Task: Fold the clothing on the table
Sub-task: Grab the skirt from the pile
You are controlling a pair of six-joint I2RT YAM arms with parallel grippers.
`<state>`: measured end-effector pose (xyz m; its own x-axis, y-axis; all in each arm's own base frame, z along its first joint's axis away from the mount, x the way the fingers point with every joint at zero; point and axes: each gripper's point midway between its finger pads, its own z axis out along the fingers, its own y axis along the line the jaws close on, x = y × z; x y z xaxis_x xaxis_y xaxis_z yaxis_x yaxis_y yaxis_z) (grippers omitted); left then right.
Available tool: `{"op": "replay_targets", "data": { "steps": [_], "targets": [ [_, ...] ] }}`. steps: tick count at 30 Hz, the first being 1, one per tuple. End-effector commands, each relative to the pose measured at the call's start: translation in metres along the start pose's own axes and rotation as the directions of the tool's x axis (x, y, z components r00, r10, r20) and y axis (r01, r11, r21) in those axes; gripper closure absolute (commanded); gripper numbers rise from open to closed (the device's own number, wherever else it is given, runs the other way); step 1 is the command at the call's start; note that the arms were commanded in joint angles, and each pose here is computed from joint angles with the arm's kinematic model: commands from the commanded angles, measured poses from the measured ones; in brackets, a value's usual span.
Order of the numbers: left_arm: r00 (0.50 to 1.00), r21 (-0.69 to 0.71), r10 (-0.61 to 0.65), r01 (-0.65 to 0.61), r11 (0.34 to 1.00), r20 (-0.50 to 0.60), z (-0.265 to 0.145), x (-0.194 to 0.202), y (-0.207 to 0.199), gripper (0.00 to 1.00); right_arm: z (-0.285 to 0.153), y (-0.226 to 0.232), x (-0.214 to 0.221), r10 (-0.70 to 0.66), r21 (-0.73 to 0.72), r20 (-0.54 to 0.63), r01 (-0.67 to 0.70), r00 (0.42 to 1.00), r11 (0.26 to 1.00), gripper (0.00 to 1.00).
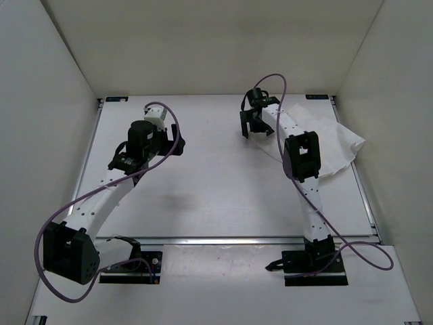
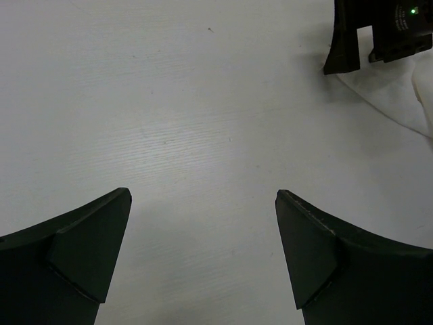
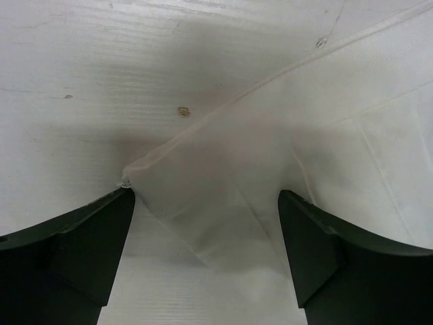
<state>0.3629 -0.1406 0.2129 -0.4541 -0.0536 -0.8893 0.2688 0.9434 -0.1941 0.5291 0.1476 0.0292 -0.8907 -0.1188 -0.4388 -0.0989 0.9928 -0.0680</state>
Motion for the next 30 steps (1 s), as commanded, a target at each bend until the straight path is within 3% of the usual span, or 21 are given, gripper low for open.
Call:
{"op": "replay_targets", "data": {
  "steps": [1, 5, 8, 9, 11, 16, 20, 23, 25, 27, 28, 30],
  "targets": [
    [0.999, -0.038, -0.026, 0.027, 0.999, 0.027, -0.014, -0.005, 0.007, 0.01, -0.012, -0.008, -0.024, -0.012, 0.050, 0.077, 0.008, 0.997, 0.999, 0.16],
    [0.998, -0.058, -0.047, 0.050, 0.997, 0.052, -0.024, -0.008, 0.016, 0.01, 0.001, -0.005, -0.020, -0.034, 0.052, 0.068, 0.031, 0.997, 0.998, 0.38],
    [0.998, -0.067, -0.023, 0.026, 0.997, 0.054, -0.029, -0.008, 0.018, 0.01, 0.011, 0.002, -0.009, -0.053, 0.062, 0.038, 0.051, 0.998, 0.997, 0.71],
    [0.998, -0.076, -0.019, 0.023, 0.997, 0.054, -0.031, -0.007, 0.020, 0.02, 0.014, -0.001, -0.006, -0.050, 0.070, 0.027, 0.048, 0.998, 0.996, 0.75],
    [0.998, -0.080, -0.017, 0.022, 0.997, 0.056, -0.032, -0.010, 0.019, 0.01, 0.016, 0.000, -0.002, -0.047, 0.082, 0.013, 0.046, 0.999, 0.996, 0.98],
    [0.997, -0.085, -0.009, 0.015, 0.996, 0.075, -0.034, -0.016, 0.019, 0.01, -0.010, 0.016, -0.019, -0.020, -0.023, 0.067, 0.021, 0.998, 1.000, 1.00],
    [0.995, -0.106, -0.011, 0.021, 0.994, 0.094, -0.033, -0.020, 0.022, 0.01, -0.087, 0.090, -0.051, -0.055, -0.314, 0.221, 0.124, 0.974, 0.941, 1.00],
    [0.993, -0.147, -0.011, 0.028, 0.989, 0.117, -0.034, -0.023, 0.028, 0.01, -0.166, 0.159, -0.072, -0.058, -0.494, 0.372, 0.250, 0.926, 0.833, 1.00],
    [0.991, -0.195, -0.025, 0.050, 0.979, 0.128, -0.037, -0.021, 0.039, 0.01, -0.241, 0.196, -0.096, 0.008, -0.600, 0.484, 0.325, 0.875, 0.731, 1.00],
    [0.990, -0.243, -0.033, 0.065, 0.968, 0.135, -0.039, -0.017, 0.050, 0.01, -0.317, 0.218, -0.111, 0.063, -0.636, 0.591, 0.417, 0.804, 0.649, 1.00],
    [0.990, -0.243, -0.034, 0.068, 0.968, 0.139, -0.040, -0.015, 0.049, 0.01, -0.362, 0.220, -0.116, 0.103, -0.631, 0.648, 0.456, 0.754, 0.627, 1.00],
    [0.989, -0.259, -0.032, 0.068, 0.964, 0.143, -0.042, -0.015, 0.053, 0.01, -0.408, 0.205, -0.119, 0.167, -0.639, 0.677, 0.460, 0.717, 0.617, 1.00]
  ]
}}
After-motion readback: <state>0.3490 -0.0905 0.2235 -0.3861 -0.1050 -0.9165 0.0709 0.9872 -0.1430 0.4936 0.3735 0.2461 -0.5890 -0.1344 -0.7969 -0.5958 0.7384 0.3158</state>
